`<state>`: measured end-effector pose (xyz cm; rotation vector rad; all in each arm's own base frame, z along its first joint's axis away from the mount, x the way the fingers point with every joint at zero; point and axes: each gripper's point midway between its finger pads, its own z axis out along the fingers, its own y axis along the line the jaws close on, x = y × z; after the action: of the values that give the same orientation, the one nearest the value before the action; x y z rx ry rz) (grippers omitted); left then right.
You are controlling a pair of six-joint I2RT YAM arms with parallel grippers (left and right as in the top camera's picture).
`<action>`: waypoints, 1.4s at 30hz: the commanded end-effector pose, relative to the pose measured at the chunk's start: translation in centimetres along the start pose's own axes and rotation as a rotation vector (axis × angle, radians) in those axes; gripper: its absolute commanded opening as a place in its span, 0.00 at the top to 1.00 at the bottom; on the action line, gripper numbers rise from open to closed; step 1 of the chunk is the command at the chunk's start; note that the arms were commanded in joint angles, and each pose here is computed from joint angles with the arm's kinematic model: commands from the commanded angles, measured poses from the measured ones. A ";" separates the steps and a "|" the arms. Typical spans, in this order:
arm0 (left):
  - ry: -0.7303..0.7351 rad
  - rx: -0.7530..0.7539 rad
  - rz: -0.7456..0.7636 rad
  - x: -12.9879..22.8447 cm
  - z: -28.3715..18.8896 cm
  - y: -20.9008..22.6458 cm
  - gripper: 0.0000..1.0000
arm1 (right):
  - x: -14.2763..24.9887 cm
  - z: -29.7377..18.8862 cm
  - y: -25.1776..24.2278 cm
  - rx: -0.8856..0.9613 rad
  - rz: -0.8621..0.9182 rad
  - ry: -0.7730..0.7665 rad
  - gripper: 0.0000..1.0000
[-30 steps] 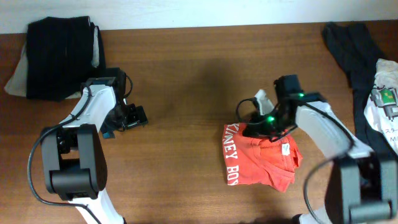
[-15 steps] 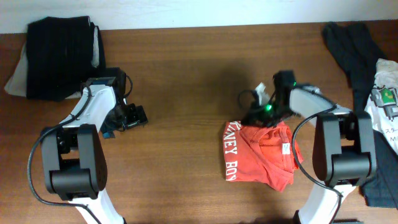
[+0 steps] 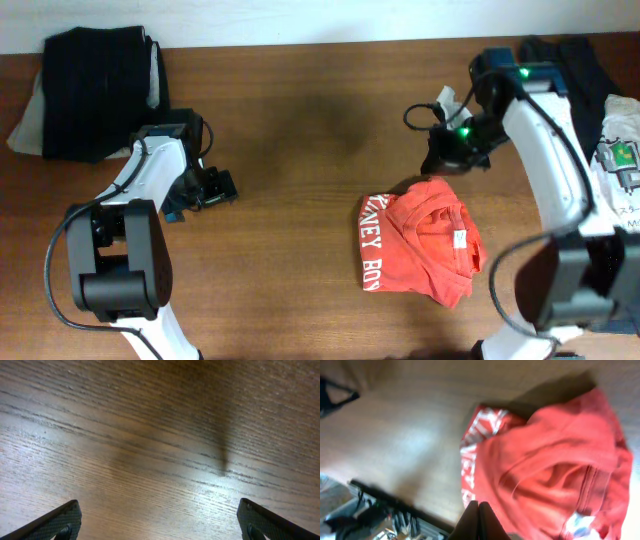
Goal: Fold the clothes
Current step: 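Raise the right gripper away and move the left gripper toward the bundle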
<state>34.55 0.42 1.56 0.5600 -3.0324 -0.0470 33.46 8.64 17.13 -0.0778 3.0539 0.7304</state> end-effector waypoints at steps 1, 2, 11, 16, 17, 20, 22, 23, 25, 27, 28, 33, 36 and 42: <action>-0.013 0.002 -0.005 0.0 -0.6 0.2 0.01 | 4.4 0.5 2.6 -0.156 -0.091 0.014 0.96; -0.013 0.002 -0.005 0.0 -0.6 0.2 0.01 | 5.5 1.0 3.0 -0.197 -0.102 0.015 0.96; -0.014 0.002 -0.005 0.0 -0.6 0.2 0.01 | 10.6 12.2 0.7 -0.451 0.049 0.033 0.96; 0.002 -0.004 -0.005 0.4 -0.6 0.3 0.01 | 11.2 14.7 -5.9 -0.173 0.310 0.085 0.96; 0.001 -0.004 -0.005 0.4 -0.6 0.3 0.01 | 11.1 14.5 -6.5 -0.161 0.331 0.078 0.96; 0.001 -0.004 -0.005 0.4 -0.6 0.3 0.01 | 11.0 13.7 -8.0 -0.147 0.381 0.054 0.96; 0.001 -0.003 -0.005 0.4 -0.6 0.3 0.01 | 11.1 13.3 -9.2 -0.123 0.419 0.044 0.96; 0.000 -0.003 -0.005 0.4 -0.6 0.3 0.01 | 11.2 13.1 -9.6 -0.111 0.433 0.043 0.96; 0.000 -0.003 -0.005 0.4 -0.6 0.3 0.01 | 11.1 12.7 -10.0 -0.103 0.446 0.039 0.96; 0.005 0.010 -0.003 0.5 -0.6 0.0 0.01 | 10.5 11.5 -9.7 -0.097 0.418 0.021 0.96; 0.013 0.035 0.000 0.6 -0.6 -0.5 0.01 | 10.0 10.6 -9.6 -0.084 0.412 0.010 0.96; 0.060 0.368 0.222 2.2 -1.8 -7.1 0.01 | 6.7 3.9 -8.9 0.027 0.341 -0.131 0.93; 0.106 0.540 0.325 4.3 -3.1 -11.0 0.01 | 4.9 -1.1 -9.0 0.148 0.304 -0.232 0.21; 0.185 0.627 0.511 10.5 -4.2 -18.3 0.01 | 1.8 -9.8 -9.9 0.297 0.315 -0.438 0.01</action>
<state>33.22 -15.40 3.88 -0.0342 -2.9234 0.7809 31.40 -1.45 18.85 0.4311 2.8160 0.3834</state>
